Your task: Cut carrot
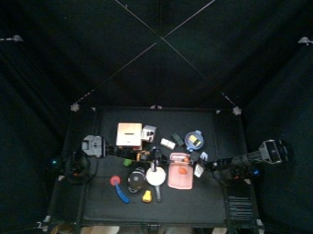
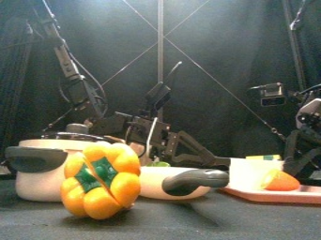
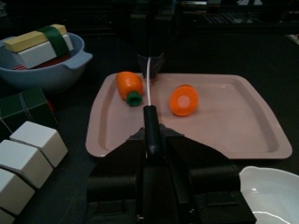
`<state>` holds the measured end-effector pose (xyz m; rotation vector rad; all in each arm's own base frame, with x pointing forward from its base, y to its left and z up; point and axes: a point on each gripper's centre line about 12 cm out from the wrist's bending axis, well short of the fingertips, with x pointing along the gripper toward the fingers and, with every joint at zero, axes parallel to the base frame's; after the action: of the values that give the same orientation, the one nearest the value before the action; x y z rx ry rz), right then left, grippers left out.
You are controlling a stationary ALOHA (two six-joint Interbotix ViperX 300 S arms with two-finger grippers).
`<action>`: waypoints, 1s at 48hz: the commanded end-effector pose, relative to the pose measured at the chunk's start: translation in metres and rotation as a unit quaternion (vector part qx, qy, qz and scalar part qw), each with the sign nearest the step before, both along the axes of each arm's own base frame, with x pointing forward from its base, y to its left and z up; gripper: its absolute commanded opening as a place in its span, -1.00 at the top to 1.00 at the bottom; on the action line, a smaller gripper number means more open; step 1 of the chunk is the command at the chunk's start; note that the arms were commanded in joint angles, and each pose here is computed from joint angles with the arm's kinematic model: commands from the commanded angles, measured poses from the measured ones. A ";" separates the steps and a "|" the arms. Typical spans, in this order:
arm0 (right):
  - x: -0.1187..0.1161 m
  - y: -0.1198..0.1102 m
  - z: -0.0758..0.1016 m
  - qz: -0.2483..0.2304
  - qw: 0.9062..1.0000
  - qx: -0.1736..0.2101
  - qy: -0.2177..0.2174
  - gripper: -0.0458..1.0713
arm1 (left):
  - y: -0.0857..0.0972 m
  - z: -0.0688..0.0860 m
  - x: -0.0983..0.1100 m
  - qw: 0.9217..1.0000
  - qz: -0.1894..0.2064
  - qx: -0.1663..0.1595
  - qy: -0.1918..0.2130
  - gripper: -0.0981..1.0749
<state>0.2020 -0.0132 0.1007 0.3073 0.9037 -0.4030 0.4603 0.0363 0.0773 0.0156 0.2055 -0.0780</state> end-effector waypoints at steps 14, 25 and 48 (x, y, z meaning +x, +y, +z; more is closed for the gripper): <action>-0.001 -0.004 0.001 -0.015 1.000 0.002 -0.003 0.40 | -0.002 0.018 0.002 1.000 -0.004 0.003 -0.020 -0.12; 0.005 -0.003 0.016 -0.012 0.999 0.004 -0.036 0.40 | -0.005 0.042 0.003 0.999 -0.010 0.013 -0.038 -0.12; 0.005 -0.003 0.027 -0.007 0.998 0.001 -0.061 0.41 | -0.006 0.046 0.003 0.999 -0.013 0.016 -0.038 -0.12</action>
<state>0.2046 -0.0135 0.1221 0.3302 0.8059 -0.3823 0.4588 0.0343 0.1056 0.0433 0.1770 -0.0899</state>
